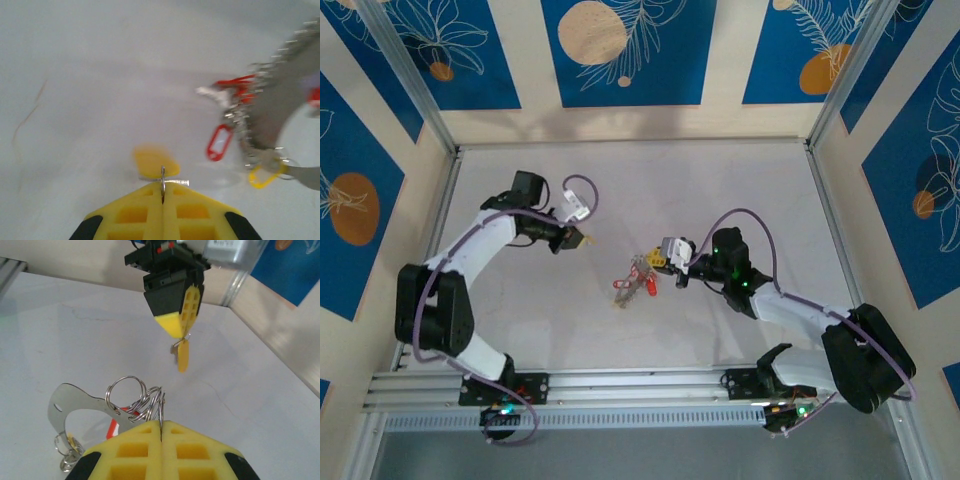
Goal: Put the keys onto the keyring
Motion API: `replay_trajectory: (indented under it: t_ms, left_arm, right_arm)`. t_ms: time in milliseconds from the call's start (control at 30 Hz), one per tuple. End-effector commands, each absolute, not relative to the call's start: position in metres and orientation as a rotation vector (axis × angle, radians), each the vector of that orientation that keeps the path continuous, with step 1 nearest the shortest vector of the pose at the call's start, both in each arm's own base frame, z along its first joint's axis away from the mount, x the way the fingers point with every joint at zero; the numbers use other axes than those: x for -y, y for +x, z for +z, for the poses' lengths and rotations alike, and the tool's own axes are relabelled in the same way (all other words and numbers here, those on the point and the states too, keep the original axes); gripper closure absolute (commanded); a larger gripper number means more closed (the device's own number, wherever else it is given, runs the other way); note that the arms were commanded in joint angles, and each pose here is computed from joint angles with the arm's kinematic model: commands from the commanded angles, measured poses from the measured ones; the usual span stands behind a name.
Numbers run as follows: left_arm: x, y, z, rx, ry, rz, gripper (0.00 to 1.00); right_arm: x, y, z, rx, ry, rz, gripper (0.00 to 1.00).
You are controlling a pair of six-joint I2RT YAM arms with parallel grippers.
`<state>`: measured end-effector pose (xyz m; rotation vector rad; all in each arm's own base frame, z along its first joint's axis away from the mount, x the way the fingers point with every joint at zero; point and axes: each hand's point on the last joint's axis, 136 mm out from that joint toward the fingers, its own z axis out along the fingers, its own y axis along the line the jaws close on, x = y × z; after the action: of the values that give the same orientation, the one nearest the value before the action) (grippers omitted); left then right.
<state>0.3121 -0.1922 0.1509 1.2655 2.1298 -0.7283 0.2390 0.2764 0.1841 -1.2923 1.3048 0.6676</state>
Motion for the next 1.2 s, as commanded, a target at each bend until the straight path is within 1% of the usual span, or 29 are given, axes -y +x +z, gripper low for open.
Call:
replay_trajectory:
  t_ms: [0,300,467,633,767,867,1167]
  left_arm:
    - [0.226,0.281,0.171,-1.805,1.504,-0.800,1.00]
    - [0.260,0.248,0.200,-1.482,1.718,-0.735,1.00]
    - [0.269,0.245,0.203,-1.422,1.761,-0.683,1.00]
    - [0.268,0.258,0.203,-1.400,1.784,-0.565,1.00]
    - [0.275,0.251,0.210,-1.327,1.817,-0.608,1.00]
    - [0.280,0.236,0.209,-1.243,1.867,-0.654,1.00]
    - [0.286,0.229,0.204,-1.216,1.903,-0.644,1.00]
  right_arm:
    - [-0.284,0.228,0.198,-1.228,-1.360,0.740,1.00]
    - [-0.299,0.222,0.195,-1.211,-1.401,0.810,1.00]
    - [-0.304,0.219,0.194,-1.212,-1.411,0.835,1.00]
    - [-0.307,0.217,0.191,-1.212,-1.422,0.848,1.00]
    - [-0.309,0.217,0.192,-1.213,-1.424,0.867,1.00]
    - [-0.311,0.219,0.194,-1.218,-1.417,0.871,1.00]
    - [-0.311,0.226,0.194,-1.265,-1.367,0.887,1.00]
